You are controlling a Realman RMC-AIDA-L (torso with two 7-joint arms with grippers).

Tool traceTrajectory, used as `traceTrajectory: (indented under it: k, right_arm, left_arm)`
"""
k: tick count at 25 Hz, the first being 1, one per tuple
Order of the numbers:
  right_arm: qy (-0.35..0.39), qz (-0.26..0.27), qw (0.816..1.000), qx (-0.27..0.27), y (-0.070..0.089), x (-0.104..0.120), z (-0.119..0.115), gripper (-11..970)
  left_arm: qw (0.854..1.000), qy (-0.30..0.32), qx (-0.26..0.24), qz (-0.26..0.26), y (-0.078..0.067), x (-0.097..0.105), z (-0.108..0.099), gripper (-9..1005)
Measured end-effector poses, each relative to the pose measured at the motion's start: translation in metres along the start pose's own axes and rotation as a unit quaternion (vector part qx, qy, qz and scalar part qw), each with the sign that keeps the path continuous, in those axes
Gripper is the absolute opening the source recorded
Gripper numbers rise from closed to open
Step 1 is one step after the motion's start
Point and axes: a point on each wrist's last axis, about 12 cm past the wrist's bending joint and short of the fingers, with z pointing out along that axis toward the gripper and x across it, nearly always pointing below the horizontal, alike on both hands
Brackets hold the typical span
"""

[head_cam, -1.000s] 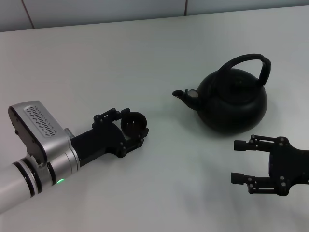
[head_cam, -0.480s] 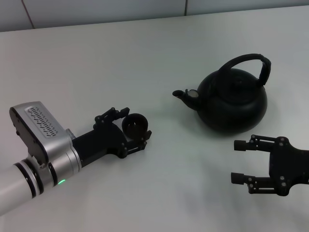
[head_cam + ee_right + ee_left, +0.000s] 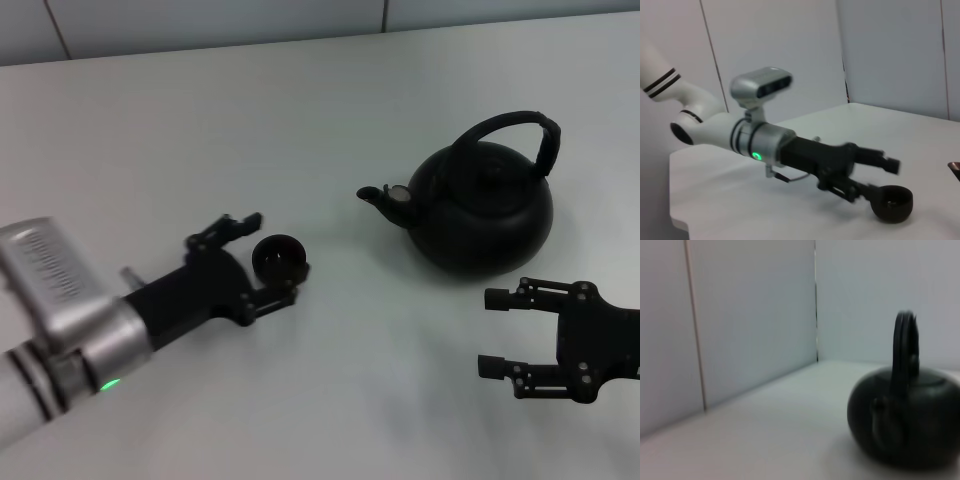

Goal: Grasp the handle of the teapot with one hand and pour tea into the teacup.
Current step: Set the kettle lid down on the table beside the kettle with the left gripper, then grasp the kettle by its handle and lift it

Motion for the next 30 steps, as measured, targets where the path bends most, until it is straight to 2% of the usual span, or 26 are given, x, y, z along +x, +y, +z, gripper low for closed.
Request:
traceTrajectory:
  k: [2,3,4,6,10,17,21,23,26,30]
  right_arm:
    - [0.0,0.0,1.0,0.0,0.0,0.0,0.0,680]
    - [0.0,0.0,1.0,0.001,0.0,0.0,0.0,680]
    - [0.001,0.0,1.0,0.001,0.0,0.0,0.0,680]
    - [0.001,0.0,1.0,0.001,0.0,0.0,0.0,679]
    - [-0.002,0.0,1.0,0.006,-0.002,-0.001,-0.001,677]
    - [-0.005,-0.002,1.0,0.008,-0.003,-0.002,0.0,674]
    - [-0.005,-0.002,1.0,0.008,-0.004,-0.003,0.0,673]
    - [-0.005,-0.002,1.0,0.009,-0.004,-0.003,0.0,672]
    - [-0.005,-0.002,1.0,0.01,-0.004,-0.003,-0.001,671]
    - [-0.007,-0.001,1.0,0.011,-0.004,-0.003,0.0,669]
  left_arm:
    - [1.0,-0.03,-0.002,0.0,0.003,-0.001,-0.015,856]
    - [1.0,-0.03,-0.002,0.0,0.003,-0.001,-0.015,856]
    - [0.999,-0.053,-0.003,-0.001,0.006,-0.003,-0.028,855]
    - [0.995,-0.093,-0.003,-0.026,0.018,-0.007,-0.069,855]
    - [0.995,-0.089,-0.01,-0.045,0.023,-0.004,-0.093,855]
    - [0.995,-0.09,-0.006,-0.05,0.026,-0.006,-0.104,854]
    - [0.998,-0.054,0.021,-0.039,0.031,-0.005,-0.115,853]
    - [0.999,-0.026,0.038,-0.026,0.03,-0.002,-0.129,853]
    - [0.999,-0.007,0.045,-0.016,0.029,0.002,-0.143,853]
    - [0.999,-0.001,0.044,-0.008,0.03,0.002,-0.149,852]
